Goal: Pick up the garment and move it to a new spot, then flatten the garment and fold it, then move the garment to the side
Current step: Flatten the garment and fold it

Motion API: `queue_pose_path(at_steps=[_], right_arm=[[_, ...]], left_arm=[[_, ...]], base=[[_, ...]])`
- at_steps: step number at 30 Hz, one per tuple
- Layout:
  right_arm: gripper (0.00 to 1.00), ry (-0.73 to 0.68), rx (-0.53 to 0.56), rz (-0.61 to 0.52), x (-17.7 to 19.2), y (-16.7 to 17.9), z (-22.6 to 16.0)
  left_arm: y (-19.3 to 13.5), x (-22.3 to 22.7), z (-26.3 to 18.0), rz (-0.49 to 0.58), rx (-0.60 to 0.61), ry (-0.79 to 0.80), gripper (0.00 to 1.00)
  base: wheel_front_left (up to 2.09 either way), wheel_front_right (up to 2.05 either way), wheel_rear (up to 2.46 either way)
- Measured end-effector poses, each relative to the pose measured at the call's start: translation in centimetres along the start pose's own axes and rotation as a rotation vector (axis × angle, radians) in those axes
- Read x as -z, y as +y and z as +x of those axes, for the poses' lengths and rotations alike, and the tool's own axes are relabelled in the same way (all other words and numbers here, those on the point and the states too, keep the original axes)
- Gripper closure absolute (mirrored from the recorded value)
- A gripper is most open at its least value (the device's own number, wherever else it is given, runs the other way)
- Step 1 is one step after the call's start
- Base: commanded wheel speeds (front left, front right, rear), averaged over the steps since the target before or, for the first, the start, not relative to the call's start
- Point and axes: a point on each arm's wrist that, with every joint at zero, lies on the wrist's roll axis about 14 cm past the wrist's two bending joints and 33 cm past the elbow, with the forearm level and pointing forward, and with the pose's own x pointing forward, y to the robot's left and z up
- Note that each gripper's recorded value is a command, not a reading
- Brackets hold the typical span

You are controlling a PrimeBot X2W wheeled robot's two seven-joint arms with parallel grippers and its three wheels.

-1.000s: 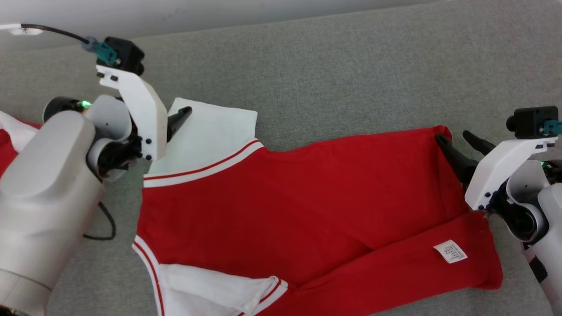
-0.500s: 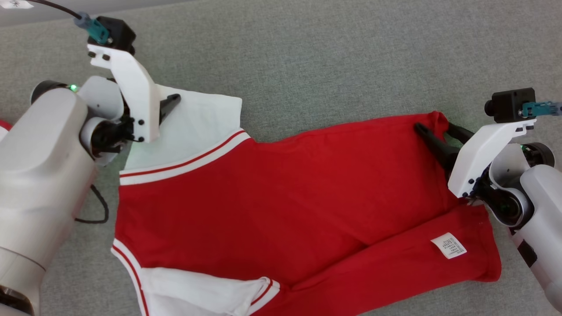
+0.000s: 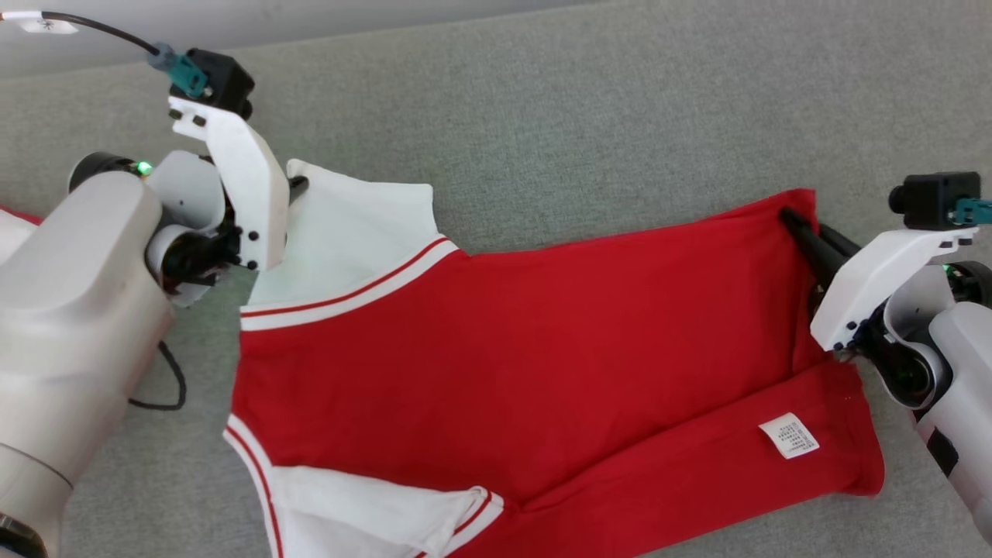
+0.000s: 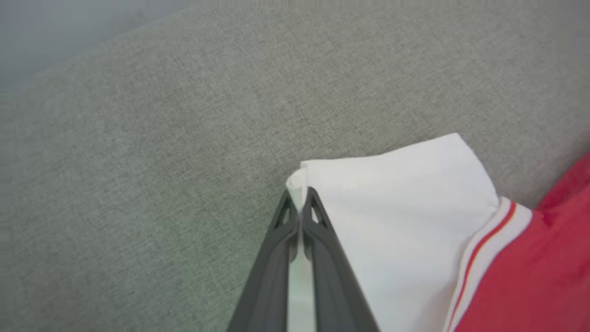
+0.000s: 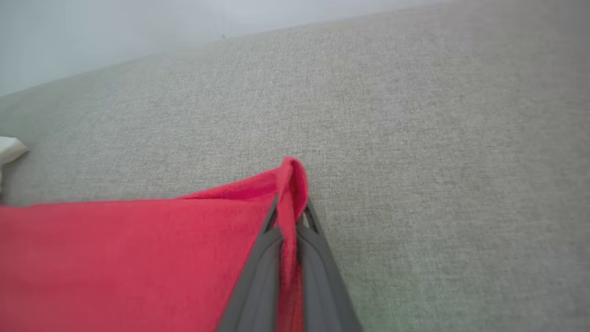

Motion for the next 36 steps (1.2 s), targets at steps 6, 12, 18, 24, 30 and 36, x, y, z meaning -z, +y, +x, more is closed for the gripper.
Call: queue_pose_path(at_steps=[6,12,18,24,30,36], right_arm=[[1.00,-0.123,0.020,0.000,-2.2,-0.2,-0.7],[1.00,-0.157,0.022,0.010,-2.2,0.4,-1.6],[1.00,-0.158,-0.005,-0.012,-1.6,1.5,-3.0],[1.00,-0.163,-0.013,-0.027,-1.5,1.7,-4.7],[1.00,-0.139,-0.020,-0.055,-0.8,1.8,-6.5],[1.00,-0.085,-0.027,-0.086,0.1,1.7,-7.4]], left_arm=[[0.7,-1.1,-1.9,0.006,-0.039,-0.054,1.00],[0.3,-1.5,-4.3,0.000,-0.048,-0.086,1.00],[-0.2,0.0,-7.1,-0.023,-0.042,-0.058,1.00],[-1.6,1.8,-10.0,-0.028,-0.012,0.003,1.00],[-2.8,4.7,-13.0,-0.023,0.014,0.119,1.00],[-5.5,6.8,-14.5,-0.050,0.104,0.201,1.00]], base=[[0.00,0.00,0.00],[0.00,0.00,0.00],[0.00,0.00,0.00],[0.00,0.00,0.00],[0.00,0.00,0.00],[0.00,0.00,0.00]])
